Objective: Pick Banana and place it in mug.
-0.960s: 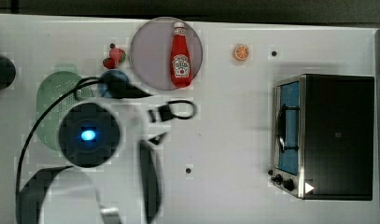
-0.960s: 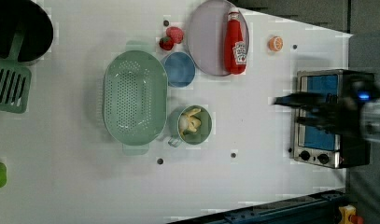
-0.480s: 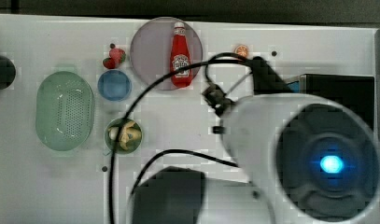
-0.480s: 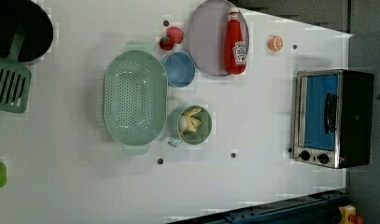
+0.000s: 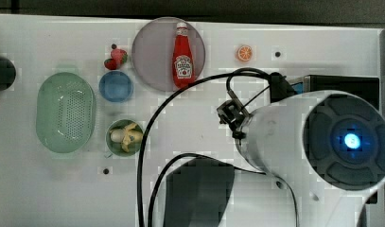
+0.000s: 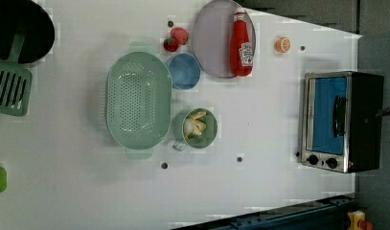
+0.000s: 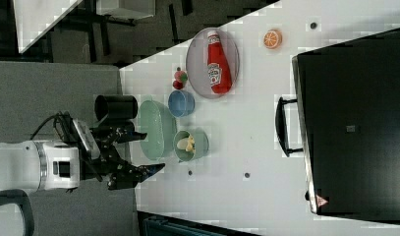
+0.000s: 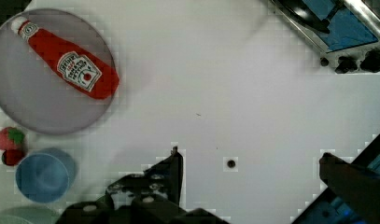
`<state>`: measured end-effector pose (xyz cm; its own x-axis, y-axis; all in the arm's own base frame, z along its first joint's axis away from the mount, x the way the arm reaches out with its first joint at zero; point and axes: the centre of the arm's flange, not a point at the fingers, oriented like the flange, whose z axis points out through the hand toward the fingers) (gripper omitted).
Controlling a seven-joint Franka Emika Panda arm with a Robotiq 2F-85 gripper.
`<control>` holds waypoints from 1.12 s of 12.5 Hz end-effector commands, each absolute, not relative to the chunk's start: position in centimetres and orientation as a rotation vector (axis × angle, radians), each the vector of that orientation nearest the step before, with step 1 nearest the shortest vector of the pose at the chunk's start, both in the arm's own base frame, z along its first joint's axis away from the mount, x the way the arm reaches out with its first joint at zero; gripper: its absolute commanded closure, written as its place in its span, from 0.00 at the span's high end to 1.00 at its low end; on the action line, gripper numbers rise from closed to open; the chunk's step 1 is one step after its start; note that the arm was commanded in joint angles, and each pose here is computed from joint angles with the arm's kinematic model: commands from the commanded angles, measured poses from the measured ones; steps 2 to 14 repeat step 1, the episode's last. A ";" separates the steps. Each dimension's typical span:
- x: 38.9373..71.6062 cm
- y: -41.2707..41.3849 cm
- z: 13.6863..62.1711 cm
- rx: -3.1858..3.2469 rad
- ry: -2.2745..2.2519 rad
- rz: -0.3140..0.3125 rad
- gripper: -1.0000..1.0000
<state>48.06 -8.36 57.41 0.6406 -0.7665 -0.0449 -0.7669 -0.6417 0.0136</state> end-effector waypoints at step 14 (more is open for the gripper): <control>48.4 -6.5 58.3 -2.854 1.309 0.069 1.00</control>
